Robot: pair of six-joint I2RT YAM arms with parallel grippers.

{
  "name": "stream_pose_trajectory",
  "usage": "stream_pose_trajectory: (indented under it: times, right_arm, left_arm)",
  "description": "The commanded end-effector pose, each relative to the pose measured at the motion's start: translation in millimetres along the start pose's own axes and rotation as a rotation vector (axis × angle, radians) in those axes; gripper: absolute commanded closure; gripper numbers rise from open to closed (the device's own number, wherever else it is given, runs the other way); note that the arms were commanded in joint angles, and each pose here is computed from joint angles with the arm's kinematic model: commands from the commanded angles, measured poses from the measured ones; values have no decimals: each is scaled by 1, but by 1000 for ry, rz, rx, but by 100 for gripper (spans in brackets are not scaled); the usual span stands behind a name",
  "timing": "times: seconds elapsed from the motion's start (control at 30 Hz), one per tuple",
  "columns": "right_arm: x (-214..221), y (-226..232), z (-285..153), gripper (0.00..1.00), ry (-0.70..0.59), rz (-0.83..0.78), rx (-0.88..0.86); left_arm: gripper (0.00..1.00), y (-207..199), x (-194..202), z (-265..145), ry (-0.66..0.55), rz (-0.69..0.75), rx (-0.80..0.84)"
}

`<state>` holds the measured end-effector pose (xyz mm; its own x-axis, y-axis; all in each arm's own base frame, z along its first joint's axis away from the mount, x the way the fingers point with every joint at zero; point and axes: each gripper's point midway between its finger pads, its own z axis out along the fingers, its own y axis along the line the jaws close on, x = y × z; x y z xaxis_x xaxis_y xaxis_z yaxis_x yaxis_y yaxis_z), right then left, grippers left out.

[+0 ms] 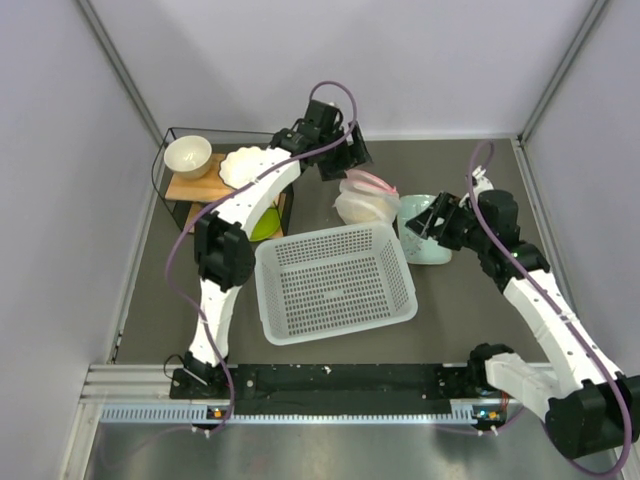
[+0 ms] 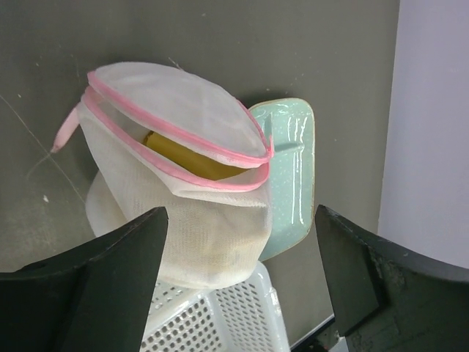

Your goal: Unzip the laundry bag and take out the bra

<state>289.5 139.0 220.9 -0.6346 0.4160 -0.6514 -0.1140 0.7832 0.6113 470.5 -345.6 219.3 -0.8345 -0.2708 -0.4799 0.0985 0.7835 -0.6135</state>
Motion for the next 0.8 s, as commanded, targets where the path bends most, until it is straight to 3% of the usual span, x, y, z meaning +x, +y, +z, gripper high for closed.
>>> stream_pose_trajectory:
  times: [0.0, 0.4, 0.63, 0.73, 0.77]
  right_arm:
    - [2, -5, -5, 30, -11, -7, 12]
    - [3, -1, -13, 30, -7, -23, 0]
    - [11, -6, -12, 29, 16, -31, 10]
    - [10, -8, -11, 29, 15, -36, 20]
    - [11, -10, -11, 29, 15, -35, 26]
  left_arm:
    - [12, -9, -9, 15, -58, -109, 1]
    - [11, 19, 6, 61, -77, -312, -110]
    - [19, 12, 6, 75, -78, -326, -71]
    - [49, 10, 12, 79, -52, -312, -52]
    - [79, 7, 12, 79, -46, -305, -38]
